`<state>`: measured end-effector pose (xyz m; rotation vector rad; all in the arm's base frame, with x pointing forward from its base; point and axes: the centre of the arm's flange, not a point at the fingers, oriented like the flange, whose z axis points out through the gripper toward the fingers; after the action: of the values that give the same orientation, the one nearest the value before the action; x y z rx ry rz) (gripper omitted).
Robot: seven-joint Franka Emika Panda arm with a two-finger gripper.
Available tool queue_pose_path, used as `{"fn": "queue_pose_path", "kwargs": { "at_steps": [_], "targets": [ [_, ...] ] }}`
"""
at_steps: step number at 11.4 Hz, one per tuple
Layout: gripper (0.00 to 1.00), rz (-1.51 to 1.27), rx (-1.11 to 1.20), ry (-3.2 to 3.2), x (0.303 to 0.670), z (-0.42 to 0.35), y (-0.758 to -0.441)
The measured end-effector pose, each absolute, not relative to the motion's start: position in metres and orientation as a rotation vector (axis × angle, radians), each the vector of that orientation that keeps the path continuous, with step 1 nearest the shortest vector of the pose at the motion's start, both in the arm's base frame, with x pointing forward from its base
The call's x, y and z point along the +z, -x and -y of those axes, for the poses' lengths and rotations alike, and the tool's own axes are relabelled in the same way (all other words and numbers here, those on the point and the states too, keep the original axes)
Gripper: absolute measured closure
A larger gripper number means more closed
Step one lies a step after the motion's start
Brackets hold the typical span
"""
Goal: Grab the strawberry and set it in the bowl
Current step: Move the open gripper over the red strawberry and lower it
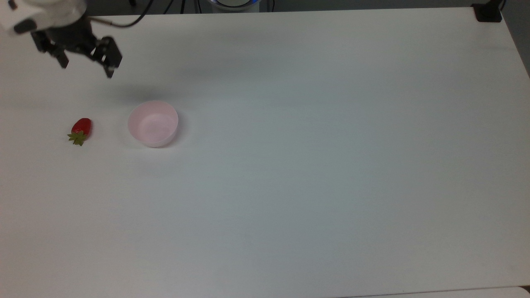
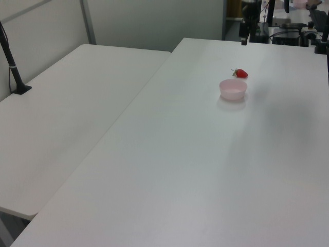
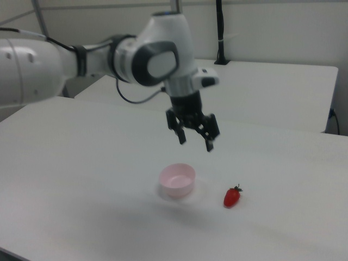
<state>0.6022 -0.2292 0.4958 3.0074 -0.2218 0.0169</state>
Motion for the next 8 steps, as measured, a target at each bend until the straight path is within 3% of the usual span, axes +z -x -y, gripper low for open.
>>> {"fn": "queue_pose_path", "kwargs": {
  "at_steps": [3,8],
  "targets": [
    [0.01,0.301,0.014,-3.011,0.414,0.272,-0.620],
    [0.13,0.377,0.090,-3.024,0.330,0.299,-0.636]
  ]
}}
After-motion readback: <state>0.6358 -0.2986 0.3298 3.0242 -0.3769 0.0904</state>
